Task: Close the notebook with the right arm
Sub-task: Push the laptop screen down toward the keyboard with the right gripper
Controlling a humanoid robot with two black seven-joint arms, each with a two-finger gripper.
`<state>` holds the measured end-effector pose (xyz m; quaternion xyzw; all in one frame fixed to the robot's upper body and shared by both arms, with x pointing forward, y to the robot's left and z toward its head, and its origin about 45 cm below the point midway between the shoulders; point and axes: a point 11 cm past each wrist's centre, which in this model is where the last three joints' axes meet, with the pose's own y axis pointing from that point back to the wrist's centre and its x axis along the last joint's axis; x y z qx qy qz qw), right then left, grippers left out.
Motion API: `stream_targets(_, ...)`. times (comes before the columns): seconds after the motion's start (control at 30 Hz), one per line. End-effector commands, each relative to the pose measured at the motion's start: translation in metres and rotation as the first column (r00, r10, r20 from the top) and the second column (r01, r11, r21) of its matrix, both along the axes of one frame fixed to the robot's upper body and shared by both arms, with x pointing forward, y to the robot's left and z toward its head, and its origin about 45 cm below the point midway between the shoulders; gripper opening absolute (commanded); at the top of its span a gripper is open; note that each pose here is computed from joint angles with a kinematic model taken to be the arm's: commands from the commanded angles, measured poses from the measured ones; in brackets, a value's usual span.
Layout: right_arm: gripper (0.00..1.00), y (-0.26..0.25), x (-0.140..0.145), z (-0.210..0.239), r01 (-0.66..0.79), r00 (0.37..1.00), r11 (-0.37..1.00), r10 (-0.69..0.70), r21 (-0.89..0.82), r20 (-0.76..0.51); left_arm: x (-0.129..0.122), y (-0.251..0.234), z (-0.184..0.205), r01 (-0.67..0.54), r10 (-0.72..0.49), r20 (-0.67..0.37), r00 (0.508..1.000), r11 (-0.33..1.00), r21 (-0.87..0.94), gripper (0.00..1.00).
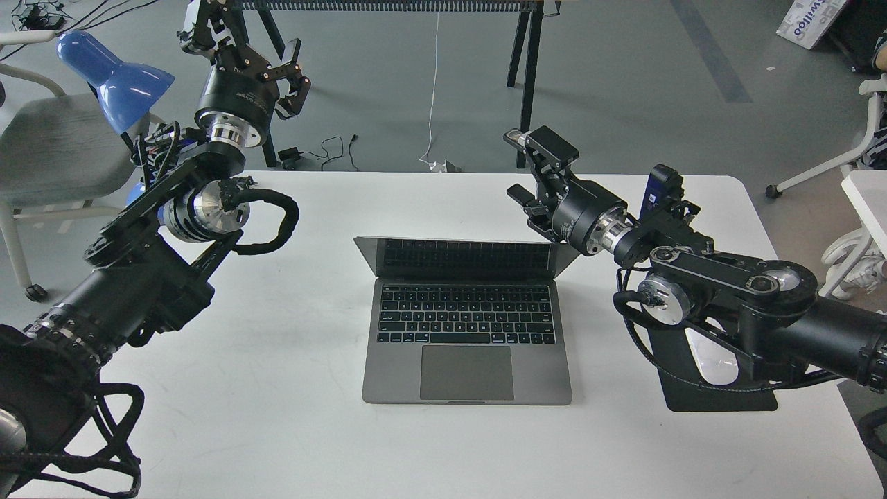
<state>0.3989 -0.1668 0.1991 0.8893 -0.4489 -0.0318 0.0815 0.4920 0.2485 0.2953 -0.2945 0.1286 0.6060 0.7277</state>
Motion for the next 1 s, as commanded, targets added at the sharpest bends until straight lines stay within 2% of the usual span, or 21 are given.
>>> stream_targets(0.0,1.0,-0.004,-0.016,-0.018,0.0,0.999,1.0,0.0,0.006,-0.048,0.0,0.0,0.0,-0.001,0.001,0.0,1.0,1.0,-0.001,1.0)
stream_targets(0.33,1.0,0.0,-0.061,-0.068,-0.023,0.983,1.0,0.024,0.009,-0.183,0.0,0.001,0.0,-0.002,0.002,-0.001,1.0,1.0,-0.001,1.0)
stream_targets(0.63,1.0,0.018,-0.091,-0.082,-0.05,0.969,0.997,0.063,0.061,-0.24,0.0,0.0,0.0,0.0,0.0,0.0,1.0,1.0,0.0,1.0)
stream_targets(0.97,1.0,0.013,-0.122,-0.11,-0.023,0.946,0.997,0.044,0.068,-0.321,0.0,0.001,0.0,-0.002,0.002,-0.001,1.0,1.0,-0.001,1.0)
